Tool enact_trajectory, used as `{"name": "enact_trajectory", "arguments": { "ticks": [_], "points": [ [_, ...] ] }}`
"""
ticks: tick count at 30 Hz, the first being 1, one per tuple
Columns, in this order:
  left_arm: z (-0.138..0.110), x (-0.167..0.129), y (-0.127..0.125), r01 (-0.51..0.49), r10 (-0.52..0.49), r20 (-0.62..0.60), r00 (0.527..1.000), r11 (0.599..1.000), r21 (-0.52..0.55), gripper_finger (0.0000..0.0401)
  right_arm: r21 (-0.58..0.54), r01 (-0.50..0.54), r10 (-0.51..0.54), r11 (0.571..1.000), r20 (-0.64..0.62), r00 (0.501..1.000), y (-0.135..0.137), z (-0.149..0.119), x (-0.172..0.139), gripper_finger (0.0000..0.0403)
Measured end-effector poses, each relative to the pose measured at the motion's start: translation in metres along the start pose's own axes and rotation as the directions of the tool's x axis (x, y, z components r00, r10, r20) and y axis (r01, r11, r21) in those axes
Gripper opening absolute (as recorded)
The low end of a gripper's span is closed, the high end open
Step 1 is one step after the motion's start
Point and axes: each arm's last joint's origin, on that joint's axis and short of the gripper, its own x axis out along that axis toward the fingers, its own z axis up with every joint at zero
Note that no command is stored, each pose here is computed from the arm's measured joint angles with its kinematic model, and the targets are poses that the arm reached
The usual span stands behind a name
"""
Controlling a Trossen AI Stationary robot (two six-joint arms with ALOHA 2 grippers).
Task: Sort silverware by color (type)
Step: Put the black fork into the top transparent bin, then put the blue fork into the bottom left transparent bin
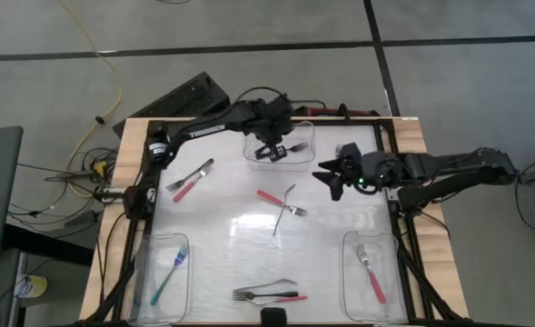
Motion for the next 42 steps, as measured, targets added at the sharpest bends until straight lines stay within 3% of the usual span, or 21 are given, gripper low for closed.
{"name": "enact_trajectory", "arguments": {
  "ticks": [4,8,12,16,21,25,29,34,38,42],
  "points": [
    [0.004,0.012,-0.007,-0.051,0.055,-0.029,0.998,0.99,0.135,0.0,-0.002,-0.024,0.024,1.0,-0.02,1.0,0.007,-0.006,0.002,0.0232],
    [0.003,0.027,-0.021,-0.032,0.053,-0.08,0.995,0.968,0.249,0.0,0.002,-0.027,0.028,1.0,-0.052,0.998,0.011,-0.012,0.004,0.0232],
    [0.007,0.029,-0.031,-0.068,0.095,-0.086,0.992,0.958,0.278,0.0011,0.001,-0.024,0.024,1.0,-0.067,0.997,0.012,-0.014,0.006,0.0232],
    [0.009,0.028,-0.036,-0.083,0.114,-0.084,0.99,0.946,0.314,0.0057,0.005,-0.016,0.017,1.0,-0.076,0.997,0.012,-0.016,0.009,0.0232],
    [0.007,0.026,-0.038,-0.155,0.21,-0.13,0.969,0.926,0.343,0.0122,0.011,-0.011,0.012,1.0,-0.066,0.998,0.011,-0.014,0.009,0.0232],
    [0.007,0.015,-0.036,-0.247,0.298,-0.146,0.943,0.925,0.29,0.0156,0.012,-0.007,0.008,1.0,-0.066,0.998,0.01,-0.014,0.01,0.0232],
    [0.008,-0.032,-0.024,-0.264,0.275,-0.084,0.958,0.957,0.124,0.0168,0.029,0.049,-0.047,0.998,-0.082,0.996,0.004,-0.015,0.013,0.0232],
    [-0.009,-0.109,-0.009,-0.177,0.173,-0.04,0.984,0.974,-0.145,0.0168,0.136,0.252,-0.235,0.958,-0.129,0.963,-0.019,-0.016,0.022,0.0232],
    [-0.035,-0.176,-0.003,-0.156,0.159,-0.009,0.987,0.947,-0.28,0.0169,0.182,0.434,-0.396,0.882,-0.214,0.893,-0.045,-0.017,0.028,0.0232],
    [-0.063,-0.227,-0.002,-0.162,0.195,0.063,0.979,0.925,-0.344,0.0169,0.183,0.6,-0.521,0.779,-0.344,0.781,-0.075,-0.021,0.043,0.0232]
  ]
}}
